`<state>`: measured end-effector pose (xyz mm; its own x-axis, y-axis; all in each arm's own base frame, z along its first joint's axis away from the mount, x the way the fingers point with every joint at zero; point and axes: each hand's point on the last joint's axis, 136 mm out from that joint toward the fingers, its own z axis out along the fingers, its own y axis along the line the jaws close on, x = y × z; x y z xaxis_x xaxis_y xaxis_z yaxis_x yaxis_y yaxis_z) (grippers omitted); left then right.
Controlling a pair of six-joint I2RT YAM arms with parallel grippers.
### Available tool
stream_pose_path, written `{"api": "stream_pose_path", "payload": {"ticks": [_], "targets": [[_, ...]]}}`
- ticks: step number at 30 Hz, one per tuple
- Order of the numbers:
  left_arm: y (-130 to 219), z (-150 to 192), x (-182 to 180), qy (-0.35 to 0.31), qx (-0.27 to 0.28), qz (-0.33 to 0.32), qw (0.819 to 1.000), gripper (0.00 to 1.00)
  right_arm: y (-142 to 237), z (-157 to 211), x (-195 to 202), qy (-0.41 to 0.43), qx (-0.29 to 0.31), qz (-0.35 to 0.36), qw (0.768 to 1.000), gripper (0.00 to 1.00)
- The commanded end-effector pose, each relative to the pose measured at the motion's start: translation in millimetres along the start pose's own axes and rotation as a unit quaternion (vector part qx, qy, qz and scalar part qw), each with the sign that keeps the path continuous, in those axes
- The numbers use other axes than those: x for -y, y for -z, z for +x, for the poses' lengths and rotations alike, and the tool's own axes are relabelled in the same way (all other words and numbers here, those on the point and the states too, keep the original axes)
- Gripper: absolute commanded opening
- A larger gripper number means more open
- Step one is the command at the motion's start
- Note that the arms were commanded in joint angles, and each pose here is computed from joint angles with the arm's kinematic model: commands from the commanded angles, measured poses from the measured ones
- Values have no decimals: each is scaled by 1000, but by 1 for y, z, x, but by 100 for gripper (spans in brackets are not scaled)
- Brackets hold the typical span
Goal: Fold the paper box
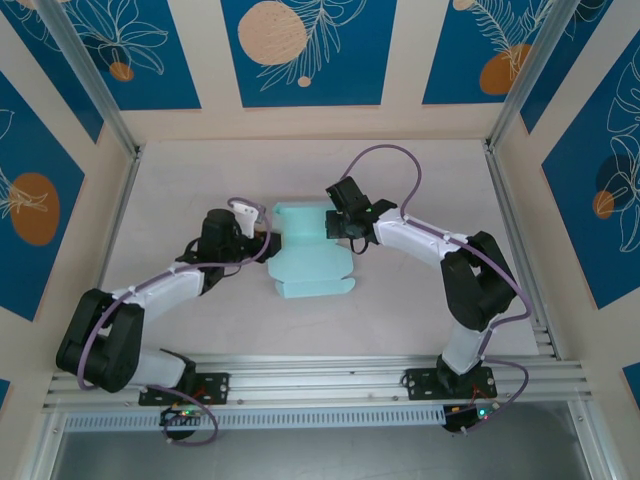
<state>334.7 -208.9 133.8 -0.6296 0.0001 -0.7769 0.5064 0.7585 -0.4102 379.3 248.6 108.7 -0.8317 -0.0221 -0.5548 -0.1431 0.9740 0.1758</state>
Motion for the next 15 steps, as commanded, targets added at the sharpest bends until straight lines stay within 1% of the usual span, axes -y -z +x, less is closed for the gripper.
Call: {"api": "stream_pose_path", "payload": {"ticks": [1,4,13,14,15], "targets": [[-4,-8,3,-20,5,-1,1000,37,5,-10,-14,3,11,-22,1000,0],[-11,-16,-1,-27,14,-8,1000,37,7,-9,-16,4,12,-24,1000,0],[-18,-30,-28,-56,46,-88,993,37,12,-8,-24,9,14,-34,999,0],[-18,-32,-30,-60,51,-95,992,39,12,-7,-24,11,14,-35,999,0],[-17,-34,-32,-64,56,-101,991,44,12,-7,-24,11,12,-35,999,0]]}}
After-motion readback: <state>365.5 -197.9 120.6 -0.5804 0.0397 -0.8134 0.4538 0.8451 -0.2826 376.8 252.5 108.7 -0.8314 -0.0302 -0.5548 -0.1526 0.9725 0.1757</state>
